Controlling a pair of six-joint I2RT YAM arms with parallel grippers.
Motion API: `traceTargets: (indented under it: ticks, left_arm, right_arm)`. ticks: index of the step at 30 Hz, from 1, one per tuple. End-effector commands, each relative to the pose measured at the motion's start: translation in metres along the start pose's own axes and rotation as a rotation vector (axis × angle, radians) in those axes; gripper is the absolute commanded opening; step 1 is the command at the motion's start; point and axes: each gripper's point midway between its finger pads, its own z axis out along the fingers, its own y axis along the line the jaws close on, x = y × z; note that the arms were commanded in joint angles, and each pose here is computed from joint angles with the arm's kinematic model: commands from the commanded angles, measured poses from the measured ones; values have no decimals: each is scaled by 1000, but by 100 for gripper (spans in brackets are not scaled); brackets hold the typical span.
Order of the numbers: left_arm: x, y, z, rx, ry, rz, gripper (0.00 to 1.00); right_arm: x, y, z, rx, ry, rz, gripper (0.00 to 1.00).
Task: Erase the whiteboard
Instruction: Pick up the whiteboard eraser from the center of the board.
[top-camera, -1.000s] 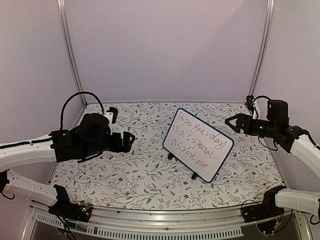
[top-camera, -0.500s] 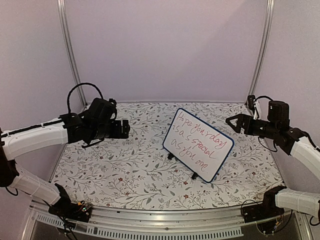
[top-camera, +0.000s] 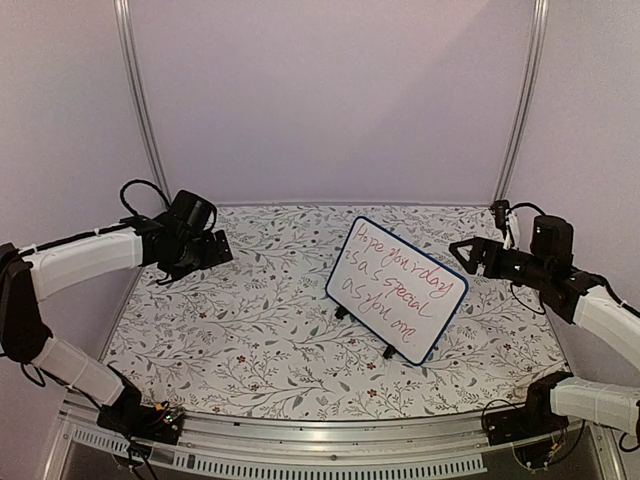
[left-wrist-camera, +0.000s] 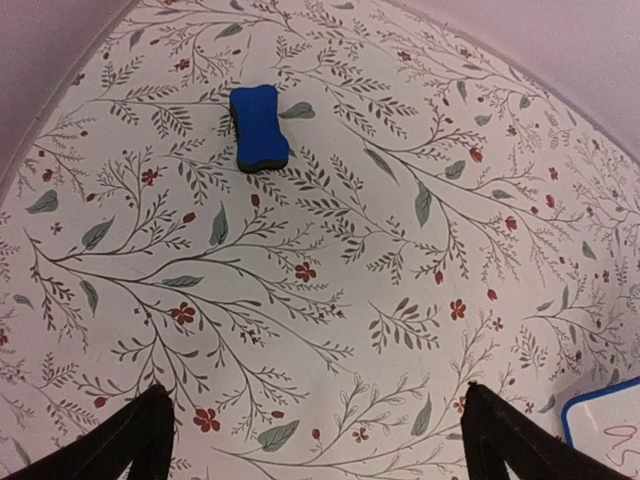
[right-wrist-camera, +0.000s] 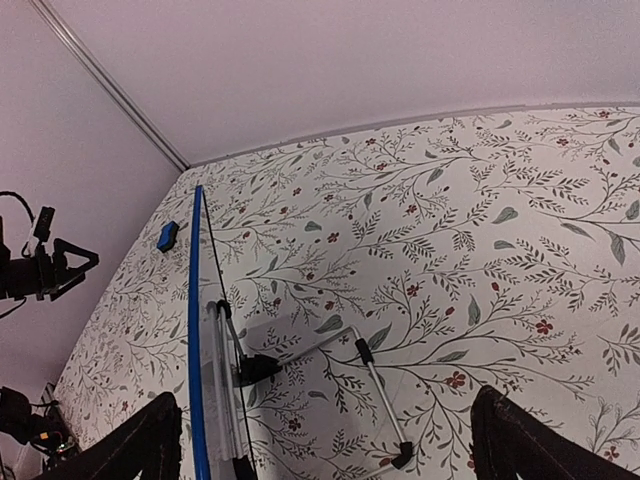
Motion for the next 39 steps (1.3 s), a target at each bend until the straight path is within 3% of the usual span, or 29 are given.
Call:
traceTargets:
  ticks: [1,11,17,24,32,39]
  left_arm:
    - [0,26,7,-57,14,-137,100]
    - [-26,20,46,-125,-46,-225,100]
    - [-38,20,114,-233,11,-218,100]
    - [-60,23,172,-262,54,-230,100]
    - [-86,40,192,-301,32,-181,99]
    - [-88,36,204,-267,35,-126,88]
  right_arm:
    - [-8,2,1,-8,-41,-28,99]
    - [-29,2,-25,38,-182,26,99]
    - [-32,-4,-39,105,-201,38,99]
    - [-28,6,-37,40,-180,56,99]
    - [-23,8,-32,18,-159,63,99]
    - [-28,9,-40,24,-196,42,99]
